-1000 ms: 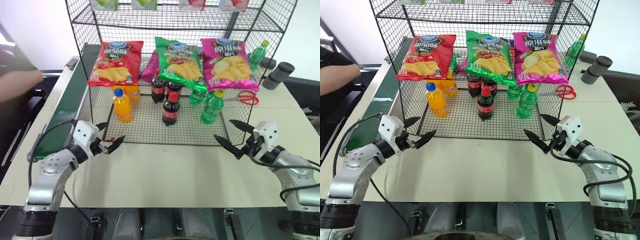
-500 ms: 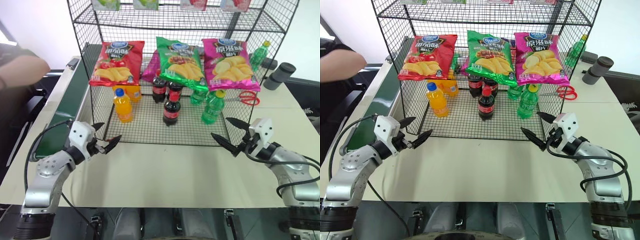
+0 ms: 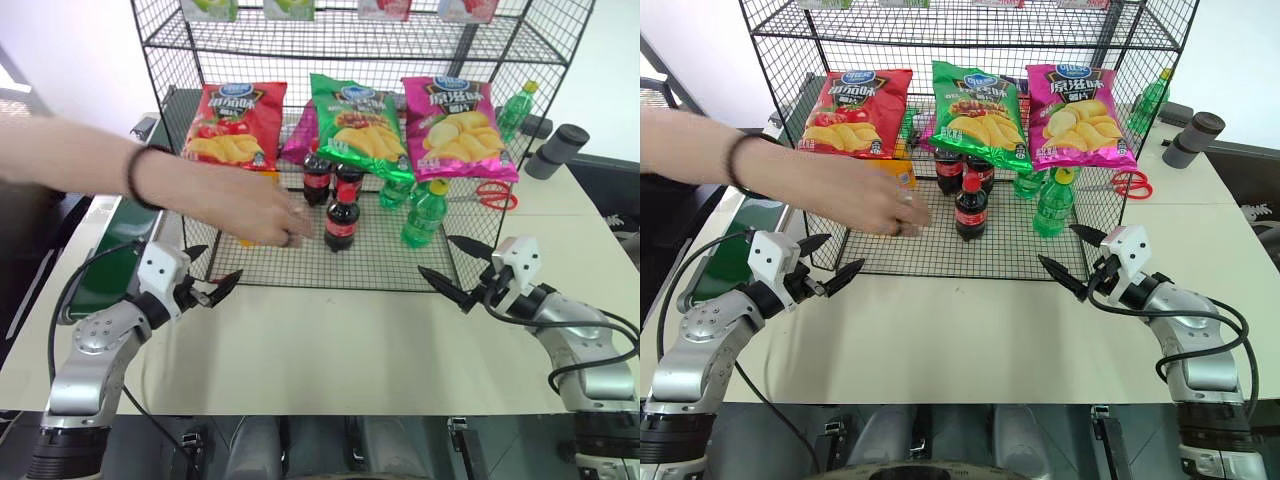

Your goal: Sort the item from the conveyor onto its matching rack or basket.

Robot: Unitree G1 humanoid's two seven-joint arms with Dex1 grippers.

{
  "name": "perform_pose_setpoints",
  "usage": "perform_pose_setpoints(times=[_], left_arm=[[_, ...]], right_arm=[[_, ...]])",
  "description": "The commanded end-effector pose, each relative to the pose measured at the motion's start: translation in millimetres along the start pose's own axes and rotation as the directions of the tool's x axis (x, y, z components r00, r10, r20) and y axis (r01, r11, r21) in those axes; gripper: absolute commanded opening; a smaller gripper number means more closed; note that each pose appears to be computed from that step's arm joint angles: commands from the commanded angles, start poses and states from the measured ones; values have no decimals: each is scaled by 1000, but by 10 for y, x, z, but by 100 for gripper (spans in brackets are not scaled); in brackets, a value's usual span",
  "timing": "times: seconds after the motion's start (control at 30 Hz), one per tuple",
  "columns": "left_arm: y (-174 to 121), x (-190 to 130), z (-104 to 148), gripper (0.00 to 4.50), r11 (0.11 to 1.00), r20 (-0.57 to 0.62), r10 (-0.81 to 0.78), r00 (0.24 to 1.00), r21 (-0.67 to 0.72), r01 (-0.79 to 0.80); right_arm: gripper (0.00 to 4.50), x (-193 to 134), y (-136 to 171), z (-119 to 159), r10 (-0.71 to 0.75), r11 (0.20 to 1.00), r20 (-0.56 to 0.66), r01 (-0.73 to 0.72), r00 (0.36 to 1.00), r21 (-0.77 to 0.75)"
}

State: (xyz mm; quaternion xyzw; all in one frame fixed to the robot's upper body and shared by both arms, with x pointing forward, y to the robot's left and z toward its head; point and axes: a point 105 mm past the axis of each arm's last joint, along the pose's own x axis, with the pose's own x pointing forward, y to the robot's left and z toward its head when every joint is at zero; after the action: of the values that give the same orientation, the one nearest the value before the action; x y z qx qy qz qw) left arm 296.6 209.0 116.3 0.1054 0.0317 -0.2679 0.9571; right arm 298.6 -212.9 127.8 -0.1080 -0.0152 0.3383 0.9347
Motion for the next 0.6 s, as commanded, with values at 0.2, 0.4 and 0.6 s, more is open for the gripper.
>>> perform_pose_setpoints(times=[0.2, 0.4, 0.6], left_arm=[[11, 0, 155, 450, 999, 46, 4, 999, 34, -5], [9, -5, 151, 450, 999, 47, 10, 999, 33, -11], [-6, -10, 151, 450, 999, 53, 13, 999, 31, -15]], right_arm=[[445, 60, -19, 56, -14, 1000, 43, 15, 999, -18], [445, 83, -57, 62, -16, 1000, 47, 17, 999, -22], [445, 109, -52, 52, -9, 1000, 51, 10, 999, -22]])
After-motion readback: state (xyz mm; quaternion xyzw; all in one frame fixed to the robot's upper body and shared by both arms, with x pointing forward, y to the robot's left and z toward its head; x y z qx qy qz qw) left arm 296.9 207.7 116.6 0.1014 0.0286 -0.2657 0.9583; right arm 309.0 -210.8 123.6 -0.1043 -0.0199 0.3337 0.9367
